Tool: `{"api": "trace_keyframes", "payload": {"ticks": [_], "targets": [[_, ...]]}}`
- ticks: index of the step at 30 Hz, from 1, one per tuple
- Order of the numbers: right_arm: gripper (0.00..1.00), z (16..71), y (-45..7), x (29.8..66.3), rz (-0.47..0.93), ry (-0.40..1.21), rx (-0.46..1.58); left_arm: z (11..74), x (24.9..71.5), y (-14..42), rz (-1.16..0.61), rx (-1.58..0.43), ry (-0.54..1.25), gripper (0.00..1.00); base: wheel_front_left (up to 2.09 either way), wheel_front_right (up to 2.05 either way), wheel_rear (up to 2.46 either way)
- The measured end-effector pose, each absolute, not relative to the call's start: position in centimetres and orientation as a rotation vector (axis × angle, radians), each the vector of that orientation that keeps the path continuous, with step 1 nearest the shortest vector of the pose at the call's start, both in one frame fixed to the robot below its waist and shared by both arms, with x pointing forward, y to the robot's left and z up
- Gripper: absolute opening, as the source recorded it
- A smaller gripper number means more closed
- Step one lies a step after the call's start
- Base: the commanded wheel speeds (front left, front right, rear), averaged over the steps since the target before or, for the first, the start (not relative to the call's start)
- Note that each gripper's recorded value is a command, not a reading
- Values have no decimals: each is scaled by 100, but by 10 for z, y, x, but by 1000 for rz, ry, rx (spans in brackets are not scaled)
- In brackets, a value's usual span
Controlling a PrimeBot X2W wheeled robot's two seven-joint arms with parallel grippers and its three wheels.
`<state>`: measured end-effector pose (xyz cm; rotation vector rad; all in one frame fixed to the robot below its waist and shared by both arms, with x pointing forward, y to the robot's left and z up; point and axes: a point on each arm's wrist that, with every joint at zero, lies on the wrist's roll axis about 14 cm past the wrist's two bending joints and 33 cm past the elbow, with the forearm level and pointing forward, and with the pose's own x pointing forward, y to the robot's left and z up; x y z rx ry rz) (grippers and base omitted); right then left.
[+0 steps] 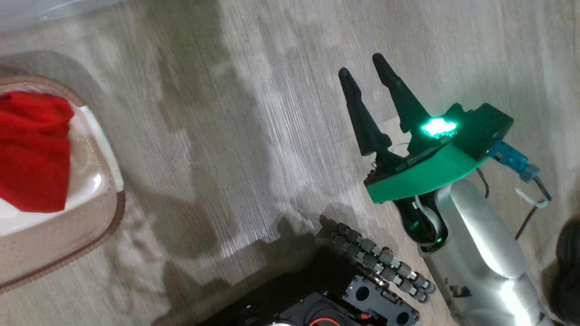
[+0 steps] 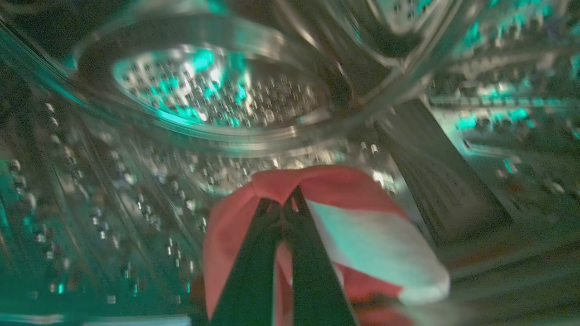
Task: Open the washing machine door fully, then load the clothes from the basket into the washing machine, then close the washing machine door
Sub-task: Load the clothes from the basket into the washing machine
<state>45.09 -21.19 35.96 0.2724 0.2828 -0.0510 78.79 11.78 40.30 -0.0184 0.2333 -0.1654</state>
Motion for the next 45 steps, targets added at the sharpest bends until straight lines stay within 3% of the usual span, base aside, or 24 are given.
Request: {"api": "trace_keyframes", "payload": {"ticks": [3,13,14,15,16,26,45], "targets": [[100,358,-215,452,-58,284,271,404,796,122,-145,-22,152,0,0,0,0],[100,354,-210,458,-44,284,277,362,786,141,-110,-20,217,0,0,0,0],[100,355,-210,459,-41,279,278,361,785,140,-114,-27,225,23,0,0,0],[100,356,-209,461,-38,275,279,361,784,139,-114,-34,227,85,0,0,0],[100,357,-209,461,-37,273,280,362,783,138,-118,-34,230,100,0,0,0],[100,373,-207,467,-19,227,255,389,760,124,-158,-11,136,100,0,0,0],[100,408,-188,472,34,132,221,435,595,133,-126,-127,-20,100,0,0,0]]}}
